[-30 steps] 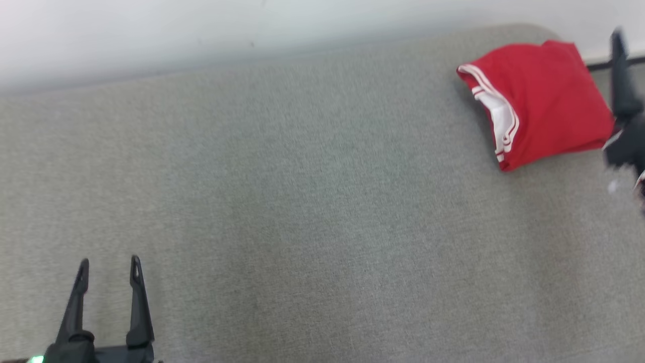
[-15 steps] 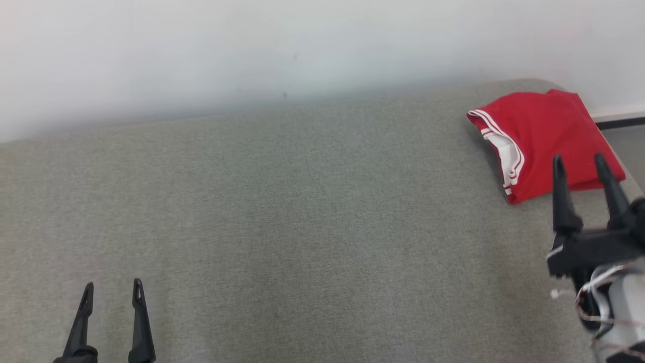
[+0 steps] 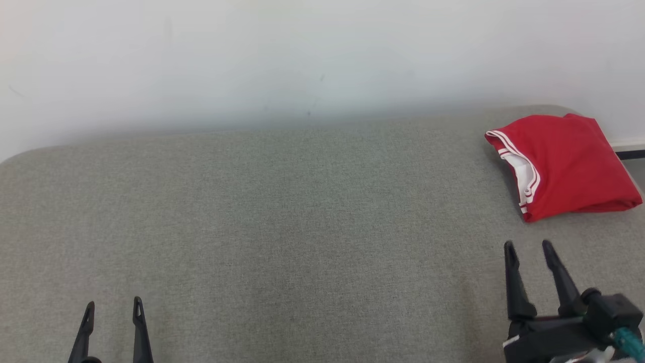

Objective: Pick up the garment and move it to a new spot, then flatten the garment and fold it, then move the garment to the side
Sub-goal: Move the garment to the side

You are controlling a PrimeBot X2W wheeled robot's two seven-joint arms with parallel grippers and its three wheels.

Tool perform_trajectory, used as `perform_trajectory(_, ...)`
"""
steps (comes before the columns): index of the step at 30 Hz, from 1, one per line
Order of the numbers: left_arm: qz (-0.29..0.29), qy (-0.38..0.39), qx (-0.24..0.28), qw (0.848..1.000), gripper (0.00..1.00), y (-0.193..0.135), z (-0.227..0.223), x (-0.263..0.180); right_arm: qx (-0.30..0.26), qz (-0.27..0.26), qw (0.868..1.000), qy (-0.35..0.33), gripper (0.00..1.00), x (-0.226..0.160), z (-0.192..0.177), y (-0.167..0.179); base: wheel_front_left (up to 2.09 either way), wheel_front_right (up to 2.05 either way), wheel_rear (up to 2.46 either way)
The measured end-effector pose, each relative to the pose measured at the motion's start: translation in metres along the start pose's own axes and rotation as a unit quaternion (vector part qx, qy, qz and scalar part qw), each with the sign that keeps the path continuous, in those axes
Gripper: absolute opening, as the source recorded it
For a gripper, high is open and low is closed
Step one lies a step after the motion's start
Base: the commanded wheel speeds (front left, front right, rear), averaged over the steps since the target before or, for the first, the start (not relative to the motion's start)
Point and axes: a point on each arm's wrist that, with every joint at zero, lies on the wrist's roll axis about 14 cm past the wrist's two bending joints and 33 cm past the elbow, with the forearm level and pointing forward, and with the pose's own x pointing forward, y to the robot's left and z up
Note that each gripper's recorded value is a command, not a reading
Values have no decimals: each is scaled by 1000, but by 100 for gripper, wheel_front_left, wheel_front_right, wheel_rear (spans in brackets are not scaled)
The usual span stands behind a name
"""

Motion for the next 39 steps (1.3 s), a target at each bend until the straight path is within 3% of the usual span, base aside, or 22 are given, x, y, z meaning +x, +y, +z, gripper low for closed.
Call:
perform_trajectory(22, 22, 28, -2, 999, 100, 21, -16, -24, 4, 56, 998, 39, 100, -20, -28, 49, 0, 0, 0)
perform_trajectory(39, 11, 38, -5, 999, 100, 17, -21, -28, 5, 65, 996, 58, 100, -26, -39, 55, 0, 0, 0)
